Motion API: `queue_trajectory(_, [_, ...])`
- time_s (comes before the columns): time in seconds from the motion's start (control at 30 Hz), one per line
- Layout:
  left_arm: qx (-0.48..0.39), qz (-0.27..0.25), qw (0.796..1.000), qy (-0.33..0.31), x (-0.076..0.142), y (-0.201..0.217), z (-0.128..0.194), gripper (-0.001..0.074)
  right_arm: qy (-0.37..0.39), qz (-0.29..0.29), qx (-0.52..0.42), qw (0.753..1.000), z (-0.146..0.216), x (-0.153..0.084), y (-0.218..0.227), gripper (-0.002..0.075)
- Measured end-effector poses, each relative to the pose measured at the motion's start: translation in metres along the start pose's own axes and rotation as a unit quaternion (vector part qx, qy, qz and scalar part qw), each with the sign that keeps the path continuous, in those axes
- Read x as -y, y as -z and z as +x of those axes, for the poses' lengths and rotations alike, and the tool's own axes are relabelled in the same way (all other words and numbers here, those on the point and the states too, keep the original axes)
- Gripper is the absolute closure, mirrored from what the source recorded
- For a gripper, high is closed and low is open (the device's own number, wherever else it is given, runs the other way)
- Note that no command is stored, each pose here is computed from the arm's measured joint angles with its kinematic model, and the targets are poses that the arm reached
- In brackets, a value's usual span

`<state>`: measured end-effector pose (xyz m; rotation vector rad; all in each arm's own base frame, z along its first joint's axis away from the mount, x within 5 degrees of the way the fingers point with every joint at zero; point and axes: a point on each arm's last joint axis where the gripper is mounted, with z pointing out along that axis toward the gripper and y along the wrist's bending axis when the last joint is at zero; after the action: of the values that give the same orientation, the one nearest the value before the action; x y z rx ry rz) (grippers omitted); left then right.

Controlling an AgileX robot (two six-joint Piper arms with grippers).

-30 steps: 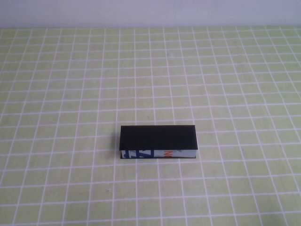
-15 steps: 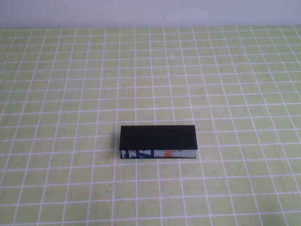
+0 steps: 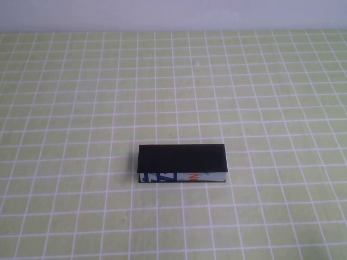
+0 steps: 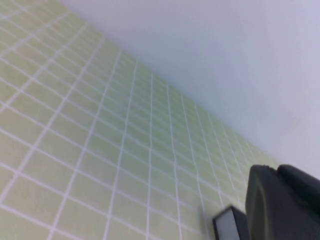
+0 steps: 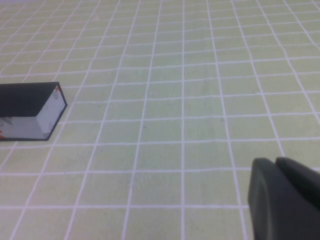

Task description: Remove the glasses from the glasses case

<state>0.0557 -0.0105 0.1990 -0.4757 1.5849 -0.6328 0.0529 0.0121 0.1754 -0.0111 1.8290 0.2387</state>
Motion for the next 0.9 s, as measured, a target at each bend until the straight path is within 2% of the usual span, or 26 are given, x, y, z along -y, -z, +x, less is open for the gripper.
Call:
queue_trajectory(0.17, [-0.138,-0.011,0.990,-0.033,0.031,-0.007,-0.017,0.0739,0.000,0.000,0.000,1.000,0.000,0.000,0.000,0.0743])
queue_trajectory(0.3, [-0.277,-0.029,0.956,-0.095,0.052,-0.028,-0.033,0.0739,0.000,0.000,0.000,1.000,0.000,0.000,0.000,0.0743])
queue_trajectory(0.4, [-0.347,-0.021,0.927,-0.142,0.064,-0.054,-0.045,0.0739,0.000,0.000,0.000,1.000,0.000,0.000,0.000,0.0743])
queue_trajectory(0.53, [-0.393,0.015,0.903,-0.172,0.074,-0.098,-0.056,0.0739,0.000,0.000,0.000,1.000,0.000,0.000,0.000,0.0743])
queue_trajectory(0.67, [-0.418,0.056,0.892,-0.164,0.077,-0.144,-0.056,0.0739,0.000,0.000,0.000,1.000,0.000,0.000,0.000,0.0743])
queue_trajectory(0.9, [-0.444,0.097,0.880,-0.135,0.063,-0.223,-0.033,0.0739,0.000,0.000,0.000,1.000,0.000,0.000,0.000,0.0743])
